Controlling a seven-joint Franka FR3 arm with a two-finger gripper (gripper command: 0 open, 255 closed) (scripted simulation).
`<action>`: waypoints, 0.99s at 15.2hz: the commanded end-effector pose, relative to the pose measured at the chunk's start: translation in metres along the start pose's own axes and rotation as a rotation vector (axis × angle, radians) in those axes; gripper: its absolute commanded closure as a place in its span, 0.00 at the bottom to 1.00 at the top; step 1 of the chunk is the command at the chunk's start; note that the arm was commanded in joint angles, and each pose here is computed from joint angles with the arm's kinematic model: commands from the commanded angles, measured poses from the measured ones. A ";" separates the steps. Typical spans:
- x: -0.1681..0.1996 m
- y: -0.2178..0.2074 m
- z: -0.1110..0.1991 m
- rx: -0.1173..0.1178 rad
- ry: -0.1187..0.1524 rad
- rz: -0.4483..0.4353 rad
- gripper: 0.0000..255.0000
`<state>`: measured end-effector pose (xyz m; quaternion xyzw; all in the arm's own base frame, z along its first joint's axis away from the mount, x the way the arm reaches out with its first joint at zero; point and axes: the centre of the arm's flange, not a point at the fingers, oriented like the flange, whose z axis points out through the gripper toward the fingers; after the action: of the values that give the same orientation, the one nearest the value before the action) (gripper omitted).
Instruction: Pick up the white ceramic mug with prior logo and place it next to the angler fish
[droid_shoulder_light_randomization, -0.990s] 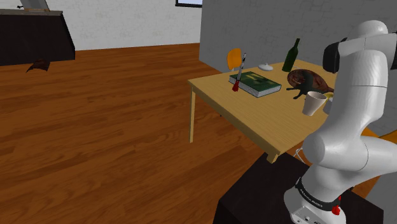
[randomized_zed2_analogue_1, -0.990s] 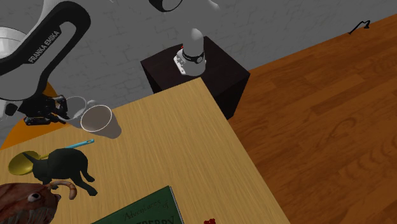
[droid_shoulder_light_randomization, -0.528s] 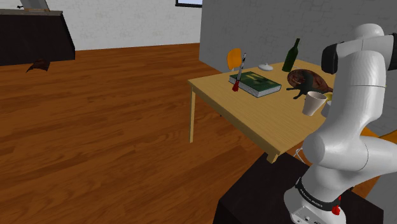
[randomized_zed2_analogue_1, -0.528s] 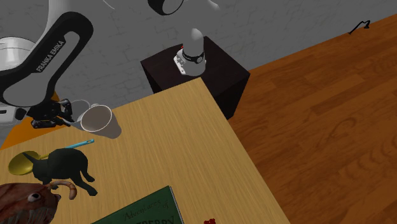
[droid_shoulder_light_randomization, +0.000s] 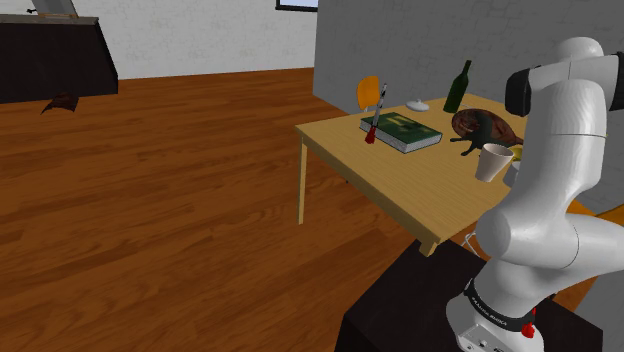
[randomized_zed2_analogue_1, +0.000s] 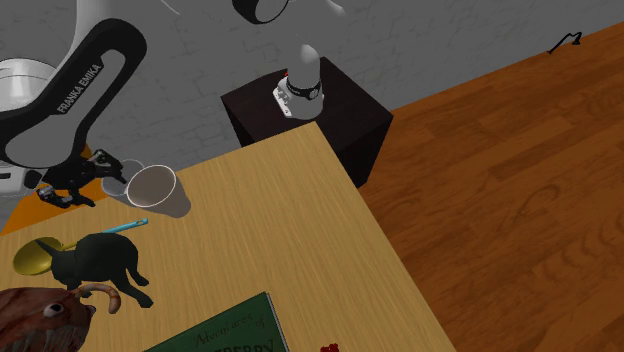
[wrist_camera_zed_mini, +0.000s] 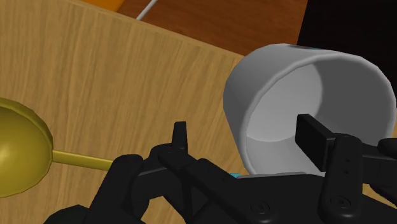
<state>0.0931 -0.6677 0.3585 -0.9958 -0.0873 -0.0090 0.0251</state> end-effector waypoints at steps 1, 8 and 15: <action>0.000 0.000 0.000 0.000 0.000 0.000 0.00; 0.000 0.000 -0.050 0.000 0.000 0.000 0.00; 0.000 0.000 -0.050 0.000 0.000 0.000 0.00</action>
<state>0.0924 -0.6703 0.4084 -0.9958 -0.0873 -0.0090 0.0251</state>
